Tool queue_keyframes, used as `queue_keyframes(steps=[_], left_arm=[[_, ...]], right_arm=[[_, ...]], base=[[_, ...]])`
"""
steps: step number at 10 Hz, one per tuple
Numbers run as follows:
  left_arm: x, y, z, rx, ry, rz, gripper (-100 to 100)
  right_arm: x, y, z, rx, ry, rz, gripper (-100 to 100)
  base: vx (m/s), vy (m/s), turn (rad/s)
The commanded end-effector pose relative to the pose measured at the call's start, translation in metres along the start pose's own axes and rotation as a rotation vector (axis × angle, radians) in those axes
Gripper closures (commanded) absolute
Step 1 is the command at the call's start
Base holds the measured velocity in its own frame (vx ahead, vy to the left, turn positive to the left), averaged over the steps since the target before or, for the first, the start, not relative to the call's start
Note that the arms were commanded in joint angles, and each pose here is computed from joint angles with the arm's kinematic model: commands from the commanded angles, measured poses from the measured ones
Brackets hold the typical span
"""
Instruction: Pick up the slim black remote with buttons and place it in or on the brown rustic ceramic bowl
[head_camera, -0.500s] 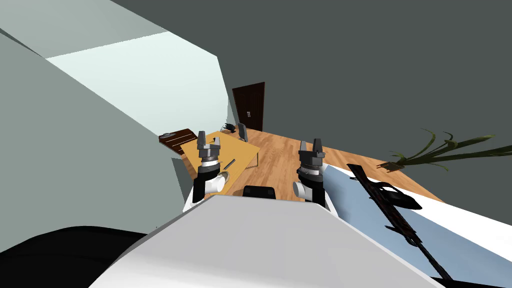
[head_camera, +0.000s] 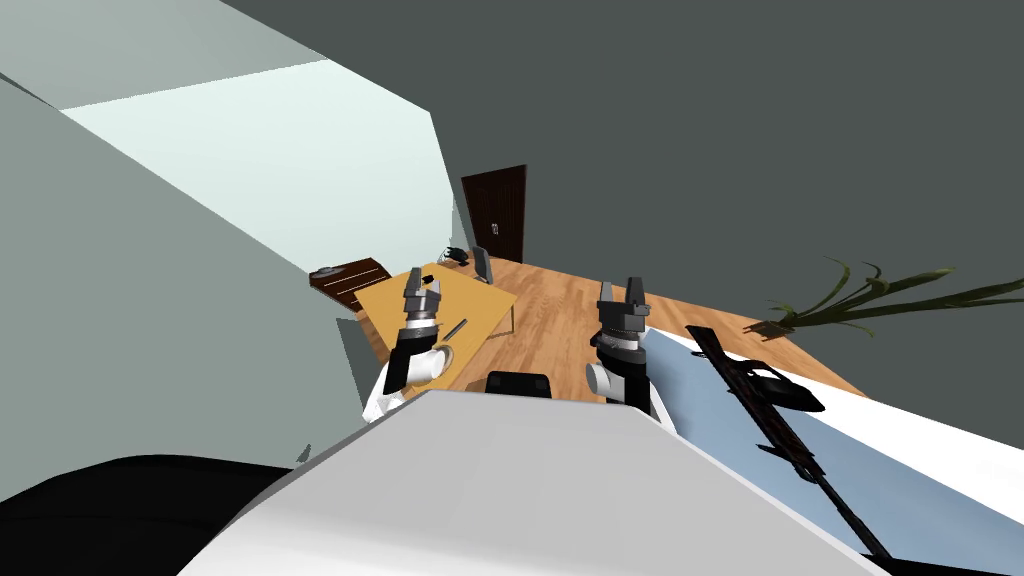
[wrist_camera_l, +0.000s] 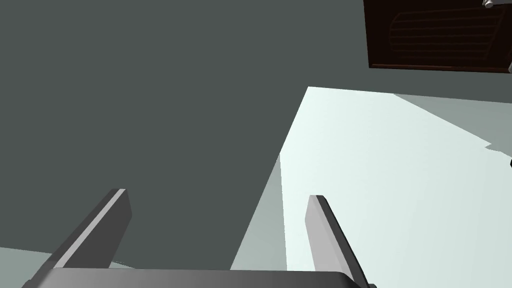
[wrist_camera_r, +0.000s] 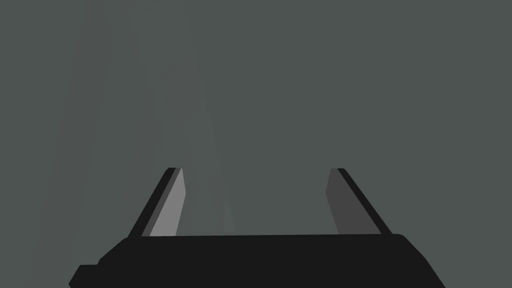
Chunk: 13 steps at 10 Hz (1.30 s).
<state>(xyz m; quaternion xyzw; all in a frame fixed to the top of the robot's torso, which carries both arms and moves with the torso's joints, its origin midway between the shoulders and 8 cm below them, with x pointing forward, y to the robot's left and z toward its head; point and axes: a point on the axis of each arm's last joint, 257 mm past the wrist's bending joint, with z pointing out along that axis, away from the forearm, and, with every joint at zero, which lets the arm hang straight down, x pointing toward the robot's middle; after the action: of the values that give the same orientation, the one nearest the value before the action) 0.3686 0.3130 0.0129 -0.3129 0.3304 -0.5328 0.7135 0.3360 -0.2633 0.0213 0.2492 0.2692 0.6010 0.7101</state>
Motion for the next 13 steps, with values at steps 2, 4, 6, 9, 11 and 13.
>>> queue_keyframes(steps=[2,4,6,9,11,13], left_arm=[[-0.021,0.047,0.002,-0.114,-0.01,0.043,-100],[-0.032,0.068,0.0,-0.171,-0.02,0.06,-100],[-0.045,0.091,-0.002,-0.237,-0.032,0.075,-100],[-0.073,0.124,-0.006,-0.328,-0.064,0.101,-100],[-0.076,0.136,-0.012,-0.365,-0.069,0.102,-100],[-0.093,0.157,-0.018,-0.432,-0.092,0.112,-100]], right_arm=[[0.0,0.0,0.0,0.0,0.0,0.0,0],[0.0,0.0,0.0,0.0,0.0,0.0,0],[0.0,0.0,0.0,0.0,0.0,0.0,0],[0.0,0.0,0.0,0.0,0.0,0.0,0],[0.0,0.0,0.0,0.0,0.0,0.0,0],[0.0,0.0,0.0,0.0,0.0,0.0,0]], base=[[0.018,-0.049,-0.052],[0.014,-0.028,-0.021],[0.009,-0.027,-0.033],[0.019,-0.031,-0.045],[0.015,-0.023,-0.011],[0.014,-0.02,-0.046]])
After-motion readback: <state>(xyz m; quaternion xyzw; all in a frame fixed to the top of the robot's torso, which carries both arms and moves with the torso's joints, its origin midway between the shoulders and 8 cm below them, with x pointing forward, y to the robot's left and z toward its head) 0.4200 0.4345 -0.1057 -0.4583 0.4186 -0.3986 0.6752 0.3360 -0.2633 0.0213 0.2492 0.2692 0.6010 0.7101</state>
